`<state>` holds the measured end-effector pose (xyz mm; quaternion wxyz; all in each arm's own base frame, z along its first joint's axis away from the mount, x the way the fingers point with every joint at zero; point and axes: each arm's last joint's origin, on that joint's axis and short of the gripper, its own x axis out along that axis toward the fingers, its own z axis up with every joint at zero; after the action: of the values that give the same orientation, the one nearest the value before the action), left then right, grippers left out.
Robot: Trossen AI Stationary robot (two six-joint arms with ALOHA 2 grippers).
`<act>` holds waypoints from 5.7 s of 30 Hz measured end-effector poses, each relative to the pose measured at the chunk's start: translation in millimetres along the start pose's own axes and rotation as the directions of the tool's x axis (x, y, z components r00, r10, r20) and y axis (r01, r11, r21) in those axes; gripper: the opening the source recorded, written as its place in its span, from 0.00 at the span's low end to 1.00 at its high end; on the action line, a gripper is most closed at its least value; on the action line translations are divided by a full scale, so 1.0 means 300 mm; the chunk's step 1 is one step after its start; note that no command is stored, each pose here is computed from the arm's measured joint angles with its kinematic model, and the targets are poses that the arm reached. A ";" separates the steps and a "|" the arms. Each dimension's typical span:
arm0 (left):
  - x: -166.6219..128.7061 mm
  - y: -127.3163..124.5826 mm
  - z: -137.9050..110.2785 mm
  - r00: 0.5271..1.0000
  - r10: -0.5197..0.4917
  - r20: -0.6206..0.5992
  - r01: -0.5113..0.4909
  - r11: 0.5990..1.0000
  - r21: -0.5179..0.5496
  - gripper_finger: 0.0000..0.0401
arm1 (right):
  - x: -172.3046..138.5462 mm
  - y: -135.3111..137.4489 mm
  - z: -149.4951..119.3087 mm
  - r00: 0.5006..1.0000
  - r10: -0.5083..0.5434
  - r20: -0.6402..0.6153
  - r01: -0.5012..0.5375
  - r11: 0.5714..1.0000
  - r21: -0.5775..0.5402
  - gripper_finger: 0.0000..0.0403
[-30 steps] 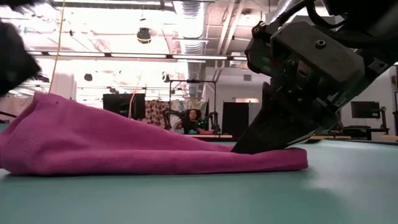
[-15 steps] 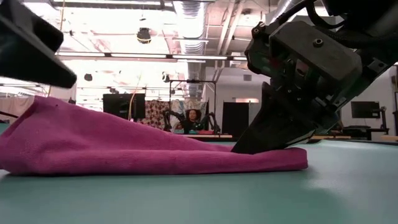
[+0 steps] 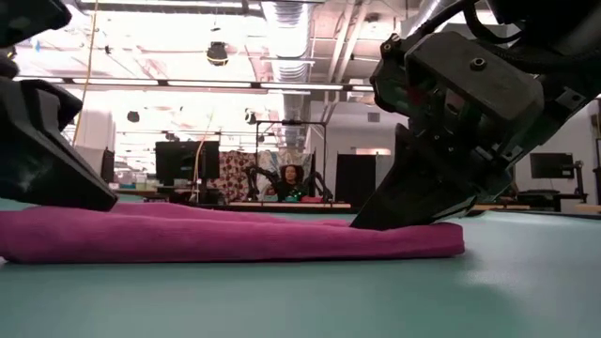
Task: Roll towel
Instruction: Roll the pink towel
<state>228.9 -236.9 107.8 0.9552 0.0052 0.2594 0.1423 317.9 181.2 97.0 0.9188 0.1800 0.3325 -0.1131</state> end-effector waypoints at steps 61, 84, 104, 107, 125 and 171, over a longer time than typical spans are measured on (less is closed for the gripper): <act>0.175 0.147 0.032 0.979 0.019 -0.204 0.035 0.966 0.257 0.00 | -0.205 0.024 -0.080 0.963 0.163 0.217 -0.022 0.843 -0.537 0.66; 0.181 0.150 0.034 0.975 0.000 -0.224 0.064 0.958 0.279 0.00 | -0.082 -0.053 -0.245 0.976 -0.096 0.195 0.182 0.852 -0.491 0.66; 0.186 0.153 0.035 0.970 -0.021 -0.243 0.090 0.956 0.278 0.00 | -0.068 -0.089 -0.240 0.970 -0.169 0.177 0.232 0.868 -0.438 0.30; 0.186 0.147 0.039 0.972 -0.037 -0.231 0.100 0.958 0.267 0.00 | -0.068 -0.093 -0.242 0.969 -0.177 0.175 0.236 0.876 -0.420 0.18; 0.109 0.156 0.091 0.984 -0.150 0.096 0.133 0.977 0.164 0.00 | -0.061 -0.032 -0.211 0.971 -0.161 0.177 0.221 0.890 -0.399 0.03; 0.245 0.209 0.041 0.815 -0.554 -0.169 0.552 0.831 -0.065 0.00 | -0.170 -0.101 0.184 0.975 0.074 -0.210 0.007 0.932 0.362 0.03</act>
<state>278.7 -155.8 87.4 0.9277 -0.0893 0.3345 -0.1396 300.8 135.7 161.8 0.8295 0.3624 0.4027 -0.1356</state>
